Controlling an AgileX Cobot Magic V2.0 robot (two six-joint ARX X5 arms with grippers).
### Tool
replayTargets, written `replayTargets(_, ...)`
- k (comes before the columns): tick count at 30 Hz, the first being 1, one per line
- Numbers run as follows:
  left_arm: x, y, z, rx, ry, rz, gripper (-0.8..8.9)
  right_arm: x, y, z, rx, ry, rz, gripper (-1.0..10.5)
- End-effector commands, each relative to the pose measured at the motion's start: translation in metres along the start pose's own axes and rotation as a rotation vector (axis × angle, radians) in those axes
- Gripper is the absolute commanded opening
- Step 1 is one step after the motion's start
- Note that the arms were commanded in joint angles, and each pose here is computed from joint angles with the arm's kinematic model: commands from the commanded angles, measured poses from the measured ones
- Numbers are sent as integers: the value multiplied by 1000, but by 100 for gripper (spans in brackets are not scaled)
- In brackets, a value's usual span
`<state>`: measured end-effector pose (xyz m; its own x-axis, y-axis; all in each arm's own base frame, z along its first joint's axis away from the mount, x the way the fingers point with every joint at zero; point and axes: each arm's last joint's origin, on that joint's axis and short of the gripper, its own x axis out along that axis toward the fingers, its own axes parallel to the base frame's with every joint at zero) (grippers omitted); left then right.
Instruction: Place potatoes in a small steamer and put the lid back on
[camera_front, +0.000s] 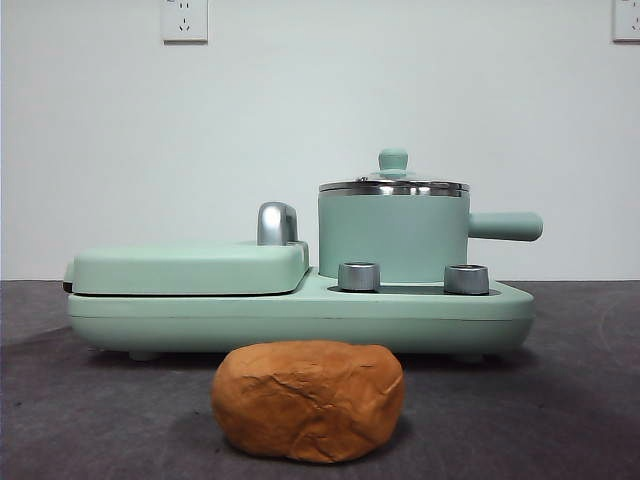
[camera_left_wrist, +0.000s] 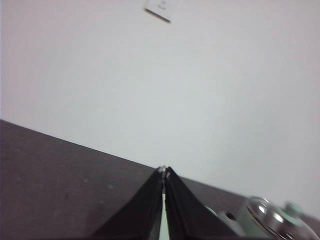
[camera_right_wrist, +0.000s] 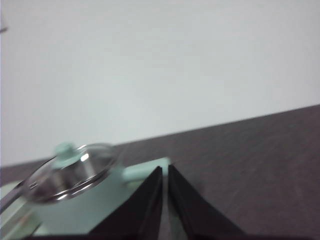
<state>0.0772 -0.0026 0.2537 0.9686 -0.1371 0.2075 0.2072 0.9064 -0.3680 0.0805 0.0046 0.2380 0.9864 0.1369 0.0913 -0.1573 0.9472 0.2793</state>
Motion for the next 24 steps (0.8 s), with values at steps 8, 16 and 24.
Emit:
replayTargets(8, 22, -20, 36, 434, 209, -235, 6, 17, 15, 32, -323, 214, 241, 16)
replayTargets(16, 50, -22, 37, 650, 388, -340, 6, 39, 16, 30, -587, 384, 316, 17)
replayTargets(24, 69, -25, 30, 669, 482, -412, 331, 46, 21, 24, -652, 432, 344, 149)
